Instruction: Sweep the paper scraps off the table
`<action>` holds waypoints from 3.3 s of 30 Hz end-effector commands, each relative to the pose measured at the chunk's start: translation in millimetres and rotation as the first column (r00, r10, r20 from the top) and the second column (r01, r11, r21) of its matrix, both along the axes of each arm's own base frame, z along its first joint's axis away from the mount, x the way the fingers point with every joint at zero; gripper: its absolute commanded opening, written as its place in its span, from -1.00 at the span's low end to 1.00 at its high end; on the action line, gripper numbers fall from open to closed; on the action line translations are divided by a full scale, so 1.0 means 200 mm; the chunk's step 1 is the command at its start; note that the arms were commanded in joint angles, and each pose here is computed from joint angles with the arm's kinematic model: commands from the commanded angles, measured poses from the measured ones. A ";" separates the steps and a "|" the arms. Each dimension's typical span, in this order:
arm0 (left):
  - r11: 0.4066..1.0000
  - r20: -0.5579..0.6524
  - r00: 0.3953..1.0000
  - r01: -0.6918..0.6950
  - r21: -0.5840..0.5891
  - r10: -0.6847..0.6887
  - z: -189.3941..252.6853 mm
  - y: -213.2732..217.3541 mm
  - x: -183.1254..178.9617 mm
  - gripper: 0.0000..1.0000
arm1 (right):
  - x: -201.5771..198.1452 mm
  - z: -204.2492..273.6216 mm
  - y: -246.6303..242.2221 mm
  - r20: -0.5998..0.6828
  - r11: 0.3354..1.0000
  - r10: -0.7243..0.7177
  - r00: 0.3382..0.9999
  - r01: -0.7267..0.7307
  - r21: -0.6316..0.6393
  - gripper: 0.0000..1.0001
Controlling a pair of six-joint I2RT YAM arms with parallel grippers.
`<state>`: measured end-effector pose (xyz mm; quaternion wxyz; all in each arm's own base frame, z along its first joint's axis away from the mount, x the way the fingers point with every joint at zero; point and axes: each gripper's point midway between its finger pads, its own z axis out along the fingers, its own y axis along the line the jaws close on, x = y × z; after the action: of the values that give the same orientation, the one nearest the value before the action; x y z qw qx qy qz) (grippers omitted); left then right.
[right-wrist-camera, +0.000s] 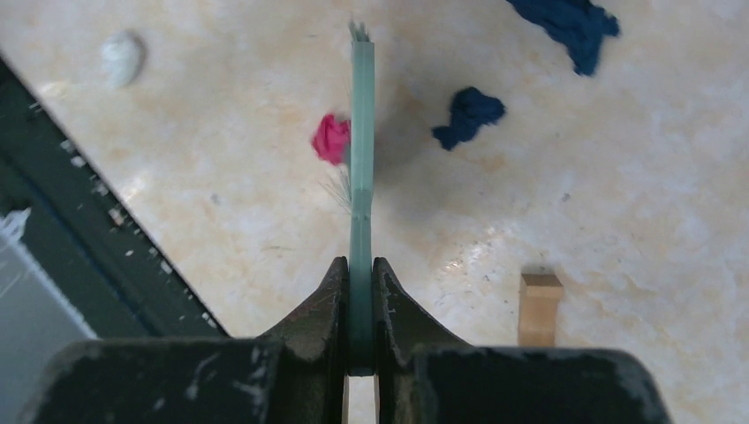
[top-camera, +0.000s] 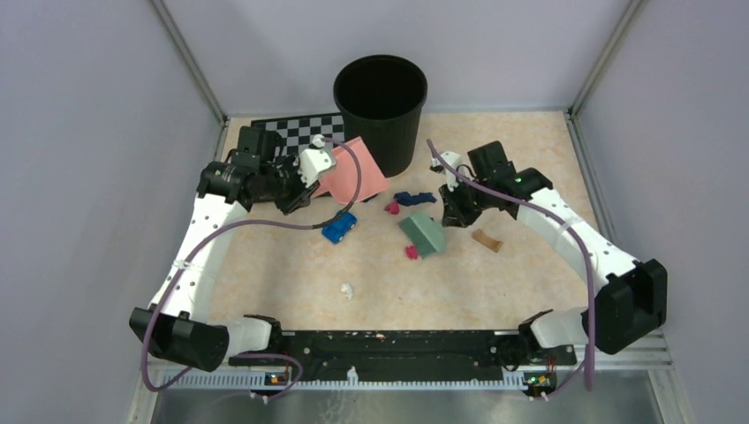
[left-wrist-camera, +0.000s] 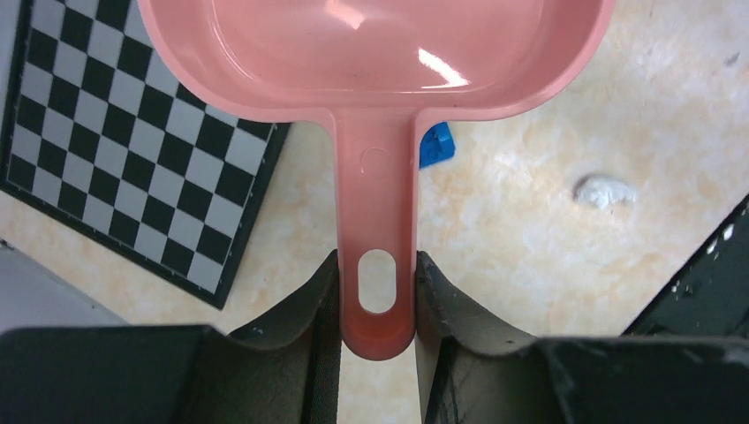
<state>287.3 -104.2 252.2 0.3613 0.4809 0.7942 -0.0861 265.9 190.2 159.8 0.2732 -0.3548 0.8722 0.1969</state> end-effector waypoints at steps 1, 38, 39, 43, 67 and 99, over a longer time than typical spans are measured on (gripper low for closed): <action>0.992 -0.014 1.000 0.027 0.121 -0.025 0.02 0.09 -0.07 -1.00 | -0.18 0.27 0.12 0.062 0.949 0.274 0.960 -0.281 0.145 -1.00; 0.936 -0.223 0.965 0.199 0.289 -0.136 -0.20 0.21 -0.32 -1.00 | -0.02 -0.10 0.56 -0.208 0.997 0.070 0.976 -0.066 0.027 -1.00; 0.931 -0.252 0.955 0.228 0.286 -0.157 -0.24 0.18 -0.34 -1.00 | 0.00 -0.07 0.51 -0.184 0.999 0.054 0.981 -0.052 0.012 -1.00; 0.905 -0.350 0.906 0.336 0.261 -0.236 -0.36 0.10 -0.44 -1.00 | 0.08 0.05 0.25 -0.118 0.999 -0.034 0.992 0.031 -0.023 -1.00; 0.917 -0.430 0.895 0.266 0.298 -0.119 -0.75 -0.29 -0.35 -1.00 | 0.35 0.37 -0.25 0.244 0.912 -0.201 0.949 0.272 -0.306 -1.00; 0.924 -0.426 0.904 0.200 0.326 -0.046 -0.74 -0.37 -0.28 -1.00 | 0.48 0.51 0.08 0.169 0.971 -0.196 0.966 0.216 -0.107 -1.00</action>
<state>239.2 -188.9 80.9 0.0753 0.5606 0.8217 -0.0695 338.3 223.0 243.2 0.2821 -0.2722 0.9073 0.1520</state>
